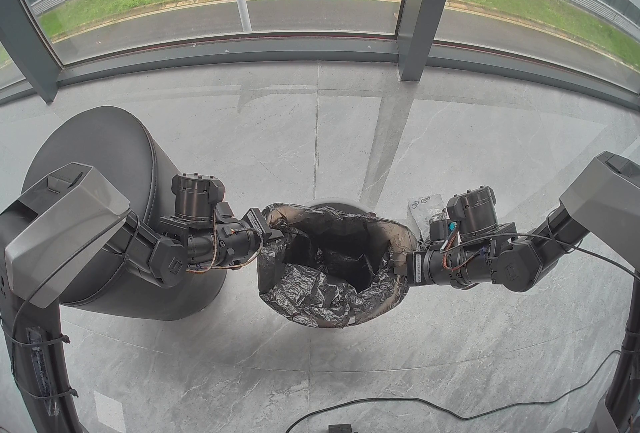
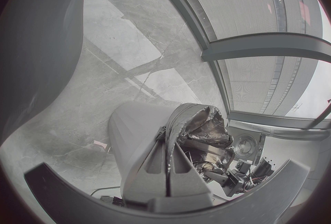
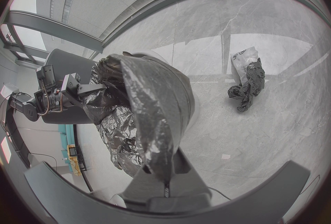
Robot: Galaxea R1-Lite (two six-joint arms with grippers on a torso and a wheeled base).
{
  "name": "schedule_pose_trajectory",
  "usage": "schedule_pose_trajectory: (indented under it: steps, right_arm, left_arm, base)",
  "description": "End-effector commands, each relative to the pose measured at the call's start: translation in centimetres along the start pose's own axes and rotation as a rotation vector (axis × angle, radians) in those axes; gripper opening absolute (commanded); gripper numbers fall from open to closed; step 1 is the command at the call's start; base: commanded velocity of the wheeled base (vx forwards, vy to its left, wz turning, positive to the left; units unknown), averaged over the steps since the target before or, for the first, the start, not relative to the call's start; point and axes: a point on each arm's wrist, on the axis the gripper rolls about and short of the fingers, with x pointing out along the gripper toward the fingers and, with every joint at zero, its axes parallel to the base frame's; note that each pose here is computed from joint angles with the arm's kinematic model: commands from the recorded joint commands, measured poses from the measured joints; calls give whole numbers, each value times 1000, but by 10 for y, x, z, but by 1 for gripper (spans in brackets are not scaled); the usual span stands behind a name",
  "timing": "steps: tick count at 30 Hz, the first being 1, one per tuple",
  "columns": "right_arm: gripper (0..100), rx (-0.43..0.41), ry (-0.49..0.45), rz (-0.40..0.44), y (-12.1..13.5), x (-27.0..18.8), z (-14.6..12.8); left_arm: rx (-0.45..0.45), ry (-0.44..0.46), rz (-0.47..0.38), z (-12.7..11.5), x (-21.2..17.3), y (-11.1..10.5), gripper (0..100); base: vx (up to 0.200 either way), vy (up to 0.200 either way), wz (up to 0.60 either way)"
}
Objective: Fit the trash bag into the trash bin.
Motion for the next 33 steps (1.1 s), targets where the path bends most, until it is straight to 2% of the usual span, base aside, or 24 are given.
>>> schedule_pose_trajectory:
  steps: [1,23,24,33]
  right_arm:
    - [0,-3,-7,2,0,0,0]
    - [0,13,-20,-15,-6,-1,3]
    - [100,8,-19,-16,-6,-1,2]
    - [100,-1,-55,-7,-3,-6,7]
  left_arm:
    - [1,4,7,-1,2,3,0]
    - [11,5,6,-1,1,2,0]
    - [12,4,5,-1,1,2,0]
    - [14,6,1,-3,-1,-2,0]
  base:
    - [0,0,0]
    - [0,0,0]
    - [0,0,0]
    - [0,0,0]
